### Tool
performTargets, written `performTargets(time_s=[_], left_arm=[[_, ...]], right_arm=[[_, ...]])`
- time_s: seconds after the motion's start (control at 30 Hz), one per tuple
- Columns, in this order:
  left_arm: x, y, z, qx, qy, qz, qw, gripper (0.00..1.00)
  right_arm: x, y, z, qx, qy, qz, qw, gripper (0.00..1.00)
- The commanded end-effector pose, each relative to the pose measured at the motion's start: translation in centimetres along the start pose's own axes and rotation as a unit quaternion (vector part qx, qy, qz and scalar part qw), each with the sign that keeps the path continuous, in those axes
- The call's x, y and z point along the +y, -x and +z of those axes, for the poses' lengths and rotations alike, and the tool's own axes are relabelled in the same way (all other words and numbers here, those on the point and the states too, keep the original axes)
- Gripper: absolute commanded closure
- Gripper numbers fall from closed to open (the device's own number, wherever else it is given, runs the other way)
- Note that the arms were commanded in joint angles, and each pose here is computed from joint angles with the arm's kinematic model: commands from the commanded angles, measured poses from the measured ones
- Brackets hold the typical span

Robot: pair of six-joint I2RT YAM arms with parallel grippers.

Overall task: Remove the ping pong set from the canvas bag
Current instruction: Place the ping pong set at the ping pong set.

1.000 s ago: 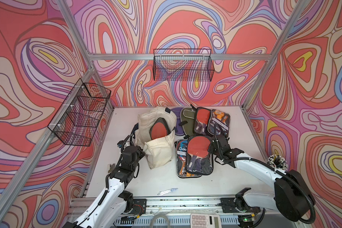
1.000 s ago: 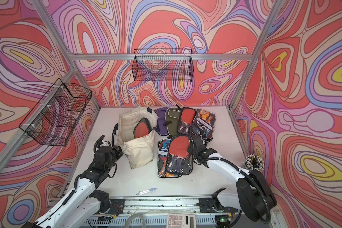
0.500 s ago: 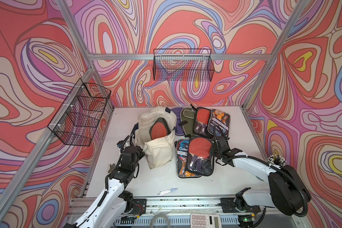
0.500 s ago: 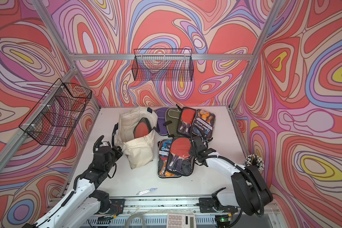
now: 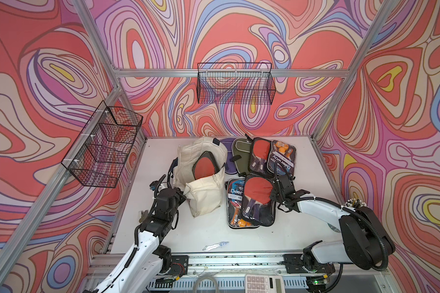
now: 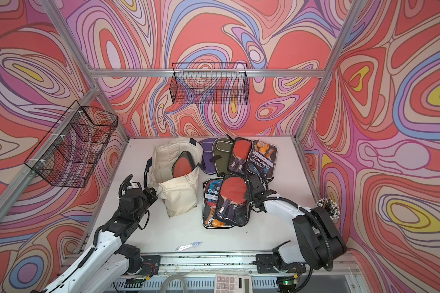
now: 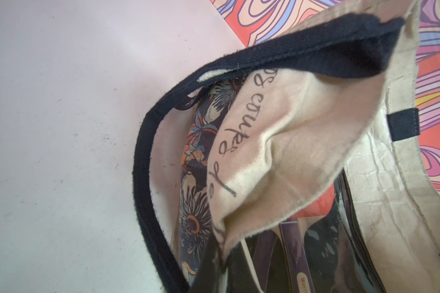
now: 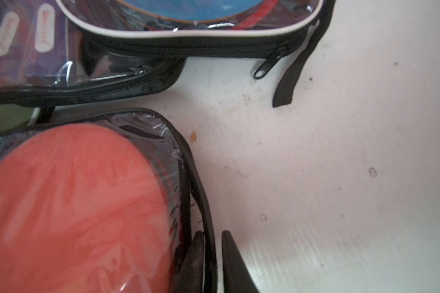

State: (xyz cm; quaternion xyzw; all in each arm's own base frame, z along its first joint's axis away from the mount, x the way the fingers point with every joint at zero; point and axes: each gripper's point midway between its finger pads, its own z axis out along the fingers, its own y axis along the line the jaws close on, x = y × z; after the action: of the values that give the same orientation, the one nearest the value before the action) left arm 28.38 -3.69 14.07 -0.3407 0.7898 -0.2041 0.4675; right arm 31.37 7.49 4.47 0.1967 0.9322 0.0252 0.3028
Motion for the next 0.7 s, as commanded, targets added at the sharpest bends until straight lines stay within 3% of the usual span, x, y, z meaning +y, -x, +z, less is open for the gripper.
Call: performTargets(time_s=[0.0,0.1,0.3,0.4,0.67], left_arm=[[2.1,-0.3,0.0,-0.005,0.036,0.000,0.999,1.00],[2.1,-0.2,0.0,-0.007,0.035,0.000,0.999,1.00],[1.8,-0.1,0.1,-0.007,0.032,0.001,0.999,1.00],[1.8,-0.2,0.3,-0.005,0.031,-0.001,1.000,1.00],[1.9,-0.4,0.4,-0.005,0.029,-0.003,1.000,1.00]], right_arm=[[0.4,0.7,0.0,-0.007,0.006,0.006,1.000,0.78],[0.4,0.8,-0.1,-0.006,0.006,0.004,1.000,0.67],[1.1,1.9,-1.0,-0.016,0.018,0.006,1.000,0.29],[1.4,2.8,-1.8,-0.026,0.019,0.005,0.999,0.24],[1.4,4.8,-3.6,-0.051,0.009,-0.001,0.999,0.24]])
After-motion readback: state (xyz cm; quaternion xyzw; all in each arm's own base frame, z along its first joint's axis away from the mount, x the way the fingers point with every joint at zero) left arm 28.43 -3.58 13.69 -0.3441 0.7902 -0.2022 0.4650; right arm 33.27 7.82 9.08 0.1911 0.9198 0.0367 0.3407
